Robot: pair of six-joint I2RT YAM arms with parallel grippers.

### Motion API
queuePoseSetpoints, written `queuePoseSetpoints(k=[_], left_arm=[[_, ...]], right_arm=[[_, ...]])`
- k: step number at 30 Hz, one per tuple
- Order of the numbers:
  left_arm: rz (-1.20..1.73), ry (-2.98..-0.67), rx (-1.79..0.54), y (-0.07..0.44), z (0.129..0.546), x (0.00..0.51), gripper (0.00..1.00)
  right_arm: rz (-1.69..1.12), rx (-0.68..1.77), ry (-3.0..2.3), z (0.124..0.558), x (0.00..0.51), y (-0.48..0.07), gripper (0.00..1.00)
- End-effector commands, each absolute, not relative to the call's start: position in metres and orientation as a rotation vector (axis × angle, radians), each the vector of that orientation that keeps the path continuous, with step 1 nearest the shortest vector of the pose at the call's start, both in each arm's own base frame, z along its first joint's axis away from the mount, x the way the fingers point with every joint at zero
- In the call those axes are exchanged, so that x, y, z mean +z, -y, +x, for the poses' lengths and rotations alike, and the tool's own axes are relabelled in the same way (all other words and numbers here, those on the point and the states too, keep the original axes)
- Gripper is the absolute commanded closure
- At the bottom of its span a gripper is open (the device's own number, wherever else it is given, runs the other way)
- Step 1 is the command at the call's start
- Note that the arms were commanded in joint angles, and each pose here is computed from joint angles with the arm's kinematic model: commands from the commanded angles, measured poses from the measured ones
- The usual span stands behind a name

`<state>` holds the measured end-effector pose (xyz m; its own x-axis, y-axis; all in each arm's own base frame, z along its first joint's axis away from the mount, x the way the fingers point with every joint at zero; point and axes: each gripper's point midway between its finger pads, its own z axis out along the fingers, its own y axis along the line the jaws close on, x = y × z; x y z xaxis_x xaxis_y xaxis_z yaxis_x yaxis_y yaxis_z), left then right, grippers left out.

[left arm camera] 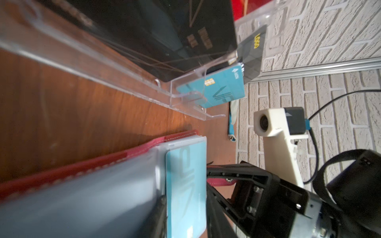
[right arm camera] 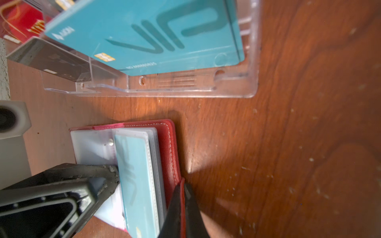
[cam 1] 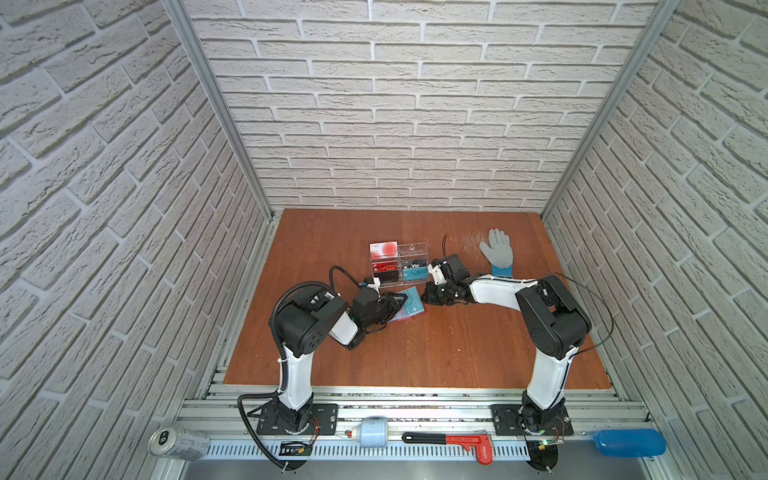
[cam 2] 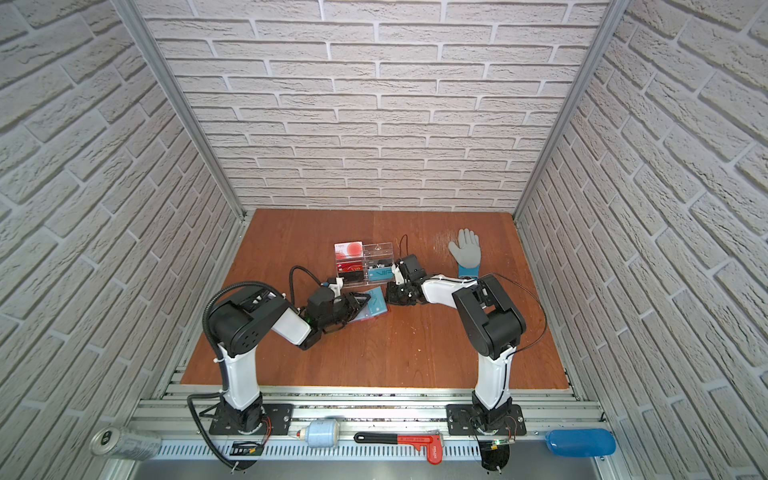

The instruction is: Take the credit cards out of the card holder

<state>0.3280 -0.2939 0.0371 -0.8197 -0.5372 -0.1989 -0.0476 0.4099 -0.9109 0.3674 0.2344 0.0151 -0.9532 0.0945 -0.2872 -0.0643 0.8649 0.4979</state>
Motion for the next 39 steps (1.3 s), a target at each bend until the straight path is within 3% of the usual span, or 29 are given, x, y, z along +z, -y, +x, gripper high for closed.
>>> queuePoseSetpoints(k=[1, 39], left_arm=[[-0.518, -2.257, -1.395, 0.301, 0.322, 0.021, 0.65], [-0.123, -2.061, -1.703, 0.364, 0.292, 0.082, 0.62]], right_arm=[[0.062, 0.645, -2.935, 0.327, -0.027, -0.22, 0.94], [0.061, 0.643, -2.942, 0.327, -0.028, -0.22, 0.94]])
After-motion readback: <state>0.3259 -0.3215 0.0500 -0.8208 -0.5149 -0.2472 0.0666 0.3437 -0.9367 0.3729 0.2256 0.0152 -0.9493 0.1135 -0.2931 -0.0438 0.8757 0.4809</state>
